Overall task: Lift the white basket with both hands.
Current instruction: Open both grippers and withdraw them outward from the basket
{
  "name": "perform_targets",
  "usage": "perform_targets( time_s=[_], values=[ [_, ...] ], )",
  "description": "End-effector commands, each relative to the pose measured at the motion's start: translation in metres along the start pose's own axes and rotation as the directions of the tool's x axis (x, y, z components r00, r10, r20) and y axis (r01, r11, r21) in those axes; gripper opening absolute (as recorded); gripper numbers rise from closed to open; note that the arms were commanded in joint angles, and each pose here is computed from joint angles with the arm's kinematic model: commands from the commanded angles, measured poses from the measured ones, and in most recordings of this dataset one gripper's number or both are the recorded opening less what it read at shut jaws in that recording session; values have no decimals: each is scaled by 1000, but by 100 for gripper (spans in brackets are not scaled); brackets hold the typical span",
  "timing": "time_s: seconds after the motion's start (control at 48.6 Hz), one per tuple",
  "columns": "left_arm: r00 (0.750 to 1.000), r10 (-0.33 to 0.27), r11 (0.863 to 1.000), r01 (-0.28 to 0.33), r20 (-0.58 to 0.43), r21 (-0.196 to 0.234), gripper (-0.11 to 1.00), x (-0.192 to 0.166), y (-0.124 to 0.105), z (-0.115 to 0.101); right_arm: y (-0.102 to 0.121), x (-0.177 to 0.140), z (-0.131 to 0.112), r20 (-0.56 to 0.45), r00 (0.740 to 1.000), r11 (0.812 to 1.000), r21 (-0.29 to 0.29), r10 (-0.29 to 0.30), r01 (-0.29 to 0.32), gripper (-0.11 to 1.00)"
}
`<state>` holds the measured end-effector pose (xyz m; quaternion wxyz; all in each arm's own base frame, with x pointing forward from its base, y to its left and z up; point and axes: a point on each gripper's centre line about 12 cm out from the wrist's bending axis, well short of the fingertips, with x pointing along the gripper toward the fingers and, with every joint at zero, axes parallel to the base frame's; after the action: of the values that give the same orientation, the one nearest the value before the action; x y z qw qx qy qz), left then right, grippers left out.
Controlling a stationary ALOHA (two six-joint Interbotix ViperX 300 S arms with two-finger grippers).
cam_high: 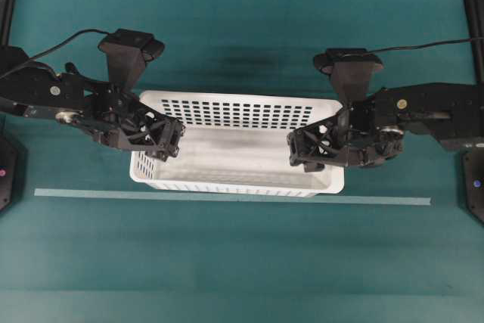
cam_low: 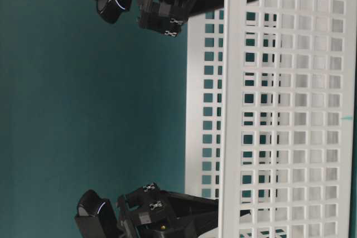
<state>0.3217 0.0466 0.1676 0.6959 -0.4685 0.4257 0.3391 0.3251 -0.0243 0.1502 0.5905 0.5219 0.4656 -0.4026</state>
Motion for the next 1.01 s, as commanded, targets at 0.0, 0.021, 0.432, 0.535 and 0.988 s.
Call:
perform_targets(
  time_s=[0.0, 0.021, 0.432, 0.535, 0.988],
  values=[
    [1000, -5, 1000, 5, 7, 3, 85, 3, -2, 2, 0, 3, 0, 0, 1000, 1000, -5, -5, 5, 82],
    [1000, -8, 1000, 8, 7, 4, 85, 3, -3, 2, 0, 2, 0, -1, 1000, 1000, -5, -6, 6, 84],
    [996, -81, 997, 81, 43, 9, 86, -22, -9, 5, -12, -36, 5, 19, 1000, 1000, -8, 23, -23, 90],
    [990, -129, 992, 129, 63, 14, 86, -40, -11, 4, -12, -56, 8, 38, 996, 996, -10, 85, -84, 90],
    [941, -304, 953, 302, 149, 36, 86, -108, -7, 3, -14, -110, 11, 111, 945, 950, -92, 308, -299, 90]
  ],
)
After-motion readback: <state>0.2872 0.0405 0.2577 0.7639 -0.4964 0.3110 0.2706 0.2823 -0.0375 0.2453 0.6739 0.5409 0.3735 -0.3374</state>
